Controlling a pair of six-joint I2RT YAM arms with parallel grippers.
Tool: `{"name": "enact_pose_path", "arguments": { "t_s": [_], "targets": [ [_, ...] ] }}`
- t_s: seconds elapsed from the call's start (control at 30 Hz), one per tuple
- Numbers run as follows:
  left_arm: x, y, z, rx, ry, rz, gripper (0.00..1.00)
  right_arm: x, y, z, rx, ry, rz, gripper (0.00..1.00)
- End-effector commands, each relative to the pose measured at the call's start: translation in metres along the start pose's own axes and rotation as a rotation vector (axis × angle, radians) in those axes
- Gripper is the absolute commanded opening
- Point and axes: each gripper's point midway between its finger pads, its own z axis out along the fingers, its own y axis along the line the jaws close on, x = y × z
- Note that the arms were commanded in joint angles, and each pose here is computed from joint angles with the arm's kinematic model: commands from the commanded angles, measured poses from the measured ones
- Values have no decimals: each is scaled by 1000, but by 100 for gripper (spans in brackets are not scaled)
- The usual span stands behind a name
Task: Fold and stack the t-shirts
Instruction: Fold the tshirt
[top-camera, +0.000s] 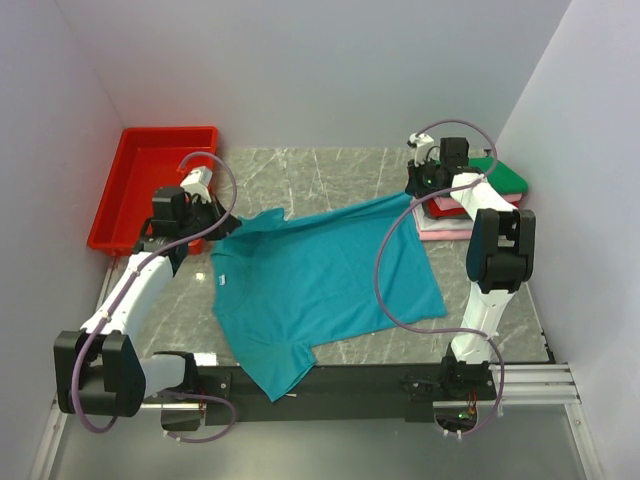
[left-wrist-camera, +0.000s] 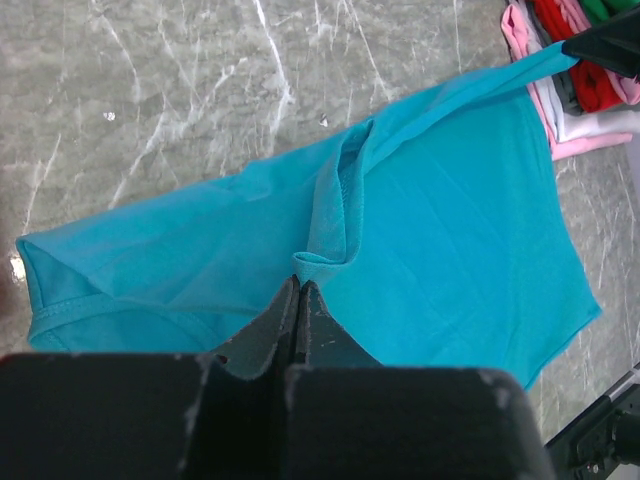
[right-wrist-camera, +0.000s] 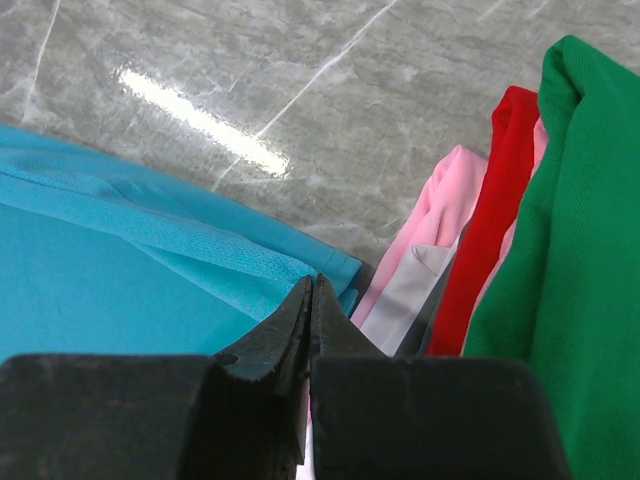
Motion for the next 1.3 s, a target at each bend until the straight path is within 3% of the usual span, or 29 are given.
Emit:
{"name": "enact_pose_path", "arguments": {
  "t_s": [0.0,0.87,0.93,1.07,1.17,1.27],
  "targets": [
    [-1,-10,-7,35,-14,14,0,-12,-2,-15,14,-26,-50,0],
    [52,3,-3,-2,134,-54,0,21,-1,-21,26,62,-150,2],
    [56,4,-3,0,146,-58,0,25,1,-23,16,75,-172,11],
    [63,3,-3,6,176,-61,0,21,11,-40,0,45,-224,46],
    [69,3,-3,10,208,-66,0,14,17,-54,3,19,-253,56],
    [76,1,-4,25,235,-75,0,8,23,-64,-3,1,-262,59]
  ]
}}
